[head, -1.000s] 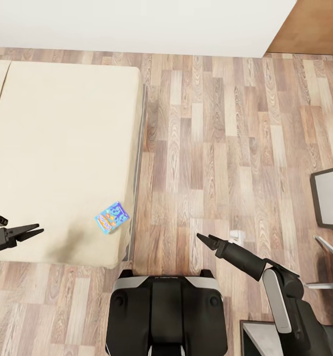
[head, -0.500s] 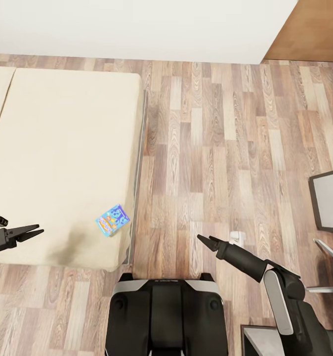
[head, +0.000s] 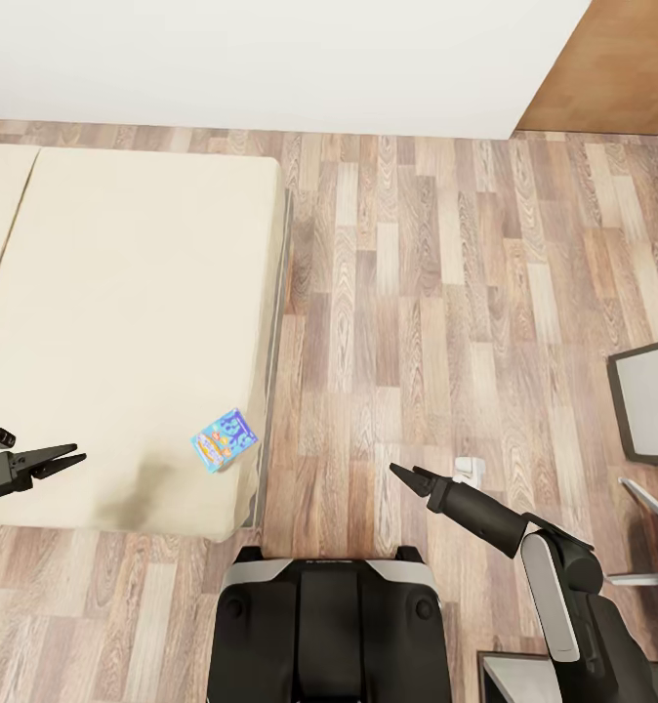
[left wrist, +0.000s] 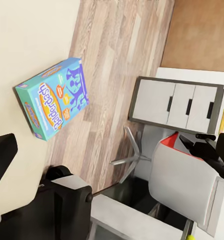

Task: Put all the toys in the child's room - the three board games (two on the bed and one on the table), the two jigsaw puzzles on the table, and the tennis ball on the table - inside the toy box on the table in the child's room.

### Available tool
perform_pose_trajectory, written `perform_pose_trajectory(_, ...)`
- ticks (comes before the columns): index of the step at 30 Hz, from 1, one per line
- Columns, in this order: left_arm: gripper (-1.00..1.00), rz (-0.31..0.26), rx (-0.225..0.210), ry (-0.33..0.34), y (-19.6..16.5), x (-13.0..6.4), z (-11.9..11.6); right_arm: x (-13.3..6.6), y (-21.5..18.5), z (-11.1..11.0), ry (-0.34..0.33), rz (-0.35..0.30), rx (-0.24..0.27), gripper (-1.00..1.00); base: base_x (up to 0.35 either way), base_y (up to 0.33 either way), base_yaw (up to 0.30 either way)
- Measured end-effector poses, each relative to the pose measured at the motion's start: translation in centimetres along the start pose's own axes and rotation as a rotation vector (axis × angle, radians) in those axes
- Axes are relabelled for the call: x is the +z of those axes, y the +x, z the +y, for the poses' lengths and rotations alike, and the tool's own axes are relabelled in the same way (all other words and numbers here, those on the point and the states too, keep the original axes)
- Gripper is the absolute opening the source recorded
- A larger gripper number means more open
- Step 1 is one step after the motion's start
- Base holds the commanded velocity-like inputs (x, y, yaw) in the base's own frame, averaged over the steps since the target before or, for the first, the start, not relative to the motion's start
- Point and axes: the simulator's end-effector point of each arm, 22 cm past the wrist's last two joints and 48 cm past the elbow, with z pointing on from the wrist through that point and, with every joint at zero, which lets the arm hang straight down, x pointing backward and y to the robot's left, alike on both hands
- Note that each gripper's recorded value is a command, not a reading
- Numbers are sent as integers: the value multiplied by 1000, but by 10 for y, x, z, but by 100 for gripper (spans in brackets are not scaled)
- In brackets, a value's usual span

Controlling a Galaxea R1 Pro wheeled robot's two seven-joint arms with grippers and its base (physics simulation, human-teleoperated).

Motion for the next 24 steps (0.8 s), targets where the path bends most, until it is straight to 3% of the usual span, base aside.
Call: perform_pose_trajectory(24,100,-19,38,-2,-14,-15,-17,-6,-13,14,-14,-22,-24,100,0,0,0)
